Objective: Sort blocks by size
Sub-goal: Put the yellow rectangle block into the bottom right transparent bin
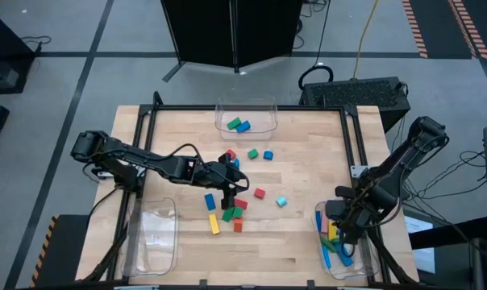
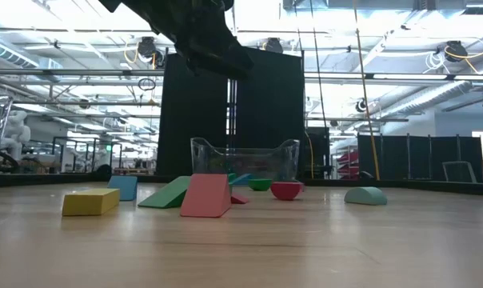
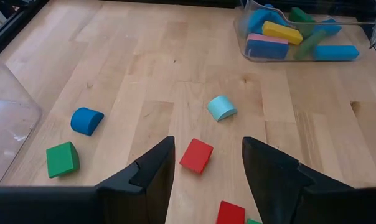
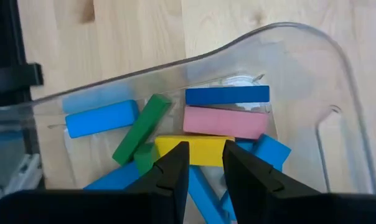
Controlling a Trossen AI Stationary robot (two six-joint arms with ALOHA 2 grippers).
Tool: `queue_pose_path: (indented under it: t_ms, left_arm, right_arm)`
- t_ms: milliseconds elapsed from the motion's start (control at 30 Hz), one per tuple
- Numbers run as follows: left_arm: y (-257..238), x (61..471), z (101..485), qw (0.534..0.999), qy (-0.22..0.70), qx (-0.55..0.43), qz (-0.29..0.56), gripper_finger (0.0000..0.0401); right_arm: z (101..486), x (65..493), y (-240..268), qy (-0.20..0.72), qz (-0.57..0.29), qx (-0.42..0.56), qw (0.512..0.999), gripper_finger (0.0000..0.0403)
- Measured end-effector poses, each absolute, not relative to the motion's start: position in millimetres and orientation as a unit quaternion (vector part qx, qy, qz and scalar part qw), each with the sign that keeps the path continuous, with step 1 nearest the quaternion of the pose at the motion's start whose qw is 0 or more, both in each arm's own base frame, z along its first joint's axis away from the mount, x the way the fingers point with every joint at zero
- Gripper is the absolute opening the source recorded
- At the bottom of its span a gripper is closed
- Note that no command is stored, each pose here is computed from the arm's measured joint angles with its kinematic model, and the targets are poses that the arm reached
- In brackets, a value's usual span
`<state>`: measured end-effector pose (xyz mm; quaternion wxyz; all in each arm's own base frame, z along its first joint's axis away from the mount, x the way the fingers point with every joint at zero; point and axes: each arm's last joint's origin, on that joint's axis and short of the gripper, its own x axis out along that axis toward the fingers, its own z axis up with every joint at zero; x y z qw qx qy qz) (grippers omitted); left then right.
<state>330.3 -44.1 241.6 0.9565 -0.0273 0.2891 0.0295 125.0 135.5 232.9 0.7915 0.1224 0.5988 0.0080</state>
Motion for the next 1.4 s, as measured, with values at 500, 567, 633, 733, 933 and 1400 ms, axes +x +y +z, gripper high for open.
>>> queue_pose_path:
  t_ms: [500, 567, 633, 733, 933, 1400]
  left_arm:
    - [-44.1, 330.2, 241.3, 0.956, 0.291, -0.027, 0.029, 0.0187]
    - [-44.0, 329.8, 240.8, 0.955, 0.294, -0.027, 0.030, 0.0187]
    - [-43.7, 327.8, 238.0, 0.949, 0.310, -0.032, 0.034, 0.0187]
    - [-42.9, 322.6, 231.6, 0.935, 0.350, -0.044, 0.044, 0.0187]
    - [-41.2, 310.8, 220.4, 0.901, 0.424, -0.060, 0.067, 0.0187]
    - [-37.7, 282.3, 204.5, 0.798, 0.547, -0.180, 0.180, 0.0187]
  right_arm:
    - [260.9, 111.0, 113.8, 0.512, 0.023, 0.159, 0.844, 0.0093]
    - [264.9, 110.2, 110.8, 0.487, 0.020, 0.158, 0.859, 0.0093]
    - [269.4, 111.1, 108.5, 0.449, 0.014, 0.148, 0.881, 0.0093]
    - [276.5, 115.8, 106.9, 0.369, -0.017, 0.125, 0.921, 0.0093]
    - [285.8, 131.6, 101.8, 0.274, -0.067, 0.045, 0.958, 0.0093]
    - [269.4, 186.4, 75.6, 0.260, -0.234, 0.004, 0.937, 0.0115]
